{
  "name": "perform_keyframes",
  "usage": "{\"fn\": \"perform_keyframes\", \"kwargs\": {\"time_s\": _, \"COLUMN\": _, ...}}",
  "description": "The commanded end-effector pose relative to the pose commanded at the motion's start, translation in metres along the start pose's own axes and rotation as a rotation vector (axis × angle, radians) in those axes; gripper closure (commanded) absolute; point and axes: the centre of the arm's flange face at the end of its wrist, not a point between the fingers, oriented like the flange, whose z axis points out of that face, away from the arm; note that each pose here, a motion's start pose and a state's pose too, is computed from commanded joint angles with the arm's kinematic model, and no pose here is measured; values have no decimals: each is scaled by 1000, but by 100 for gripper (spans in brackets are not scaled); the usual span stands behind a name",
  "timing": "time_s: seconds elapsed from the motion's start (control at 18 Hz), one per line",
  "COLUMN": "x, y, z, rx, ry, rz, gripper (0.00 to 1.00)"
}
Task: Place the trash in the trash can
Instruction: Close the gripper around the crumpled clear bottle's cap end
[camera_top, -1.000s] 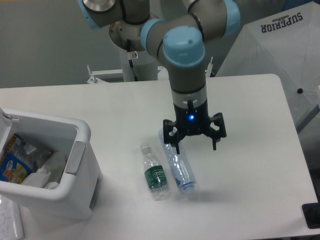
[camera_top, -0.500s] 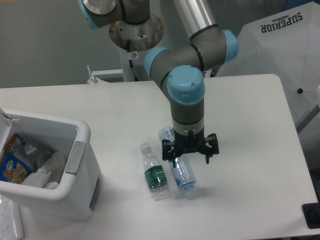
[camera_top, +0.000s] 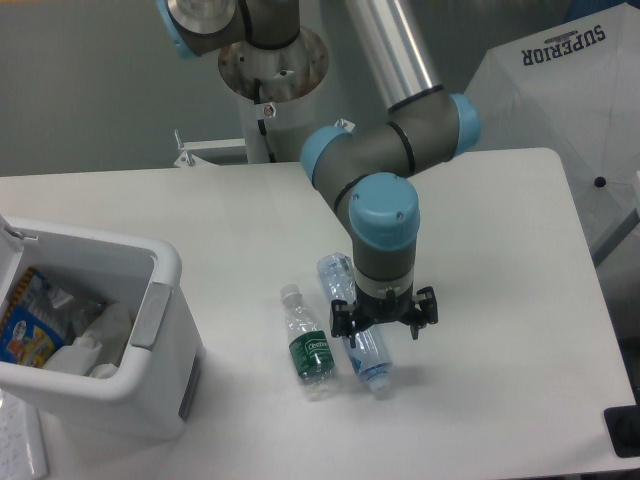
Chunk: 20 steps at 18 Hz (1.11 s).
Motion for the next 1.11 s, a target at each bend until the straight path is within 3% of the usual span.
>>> {"fn": "perform_keyframes", "kwargs": {"time_s": 0.44, "x": 3, "y": 3, "z": 36, "rx": -56, "ry": 7, "rz": -35, "gripper": 0}}
{"fn": "perform_keyframes", "kwargs": {"time_s": 1.11, "x": 3, "y": 2, "z": 57, "rx": -82, "ry": -8, "rz": -56, "gripper": 0}}
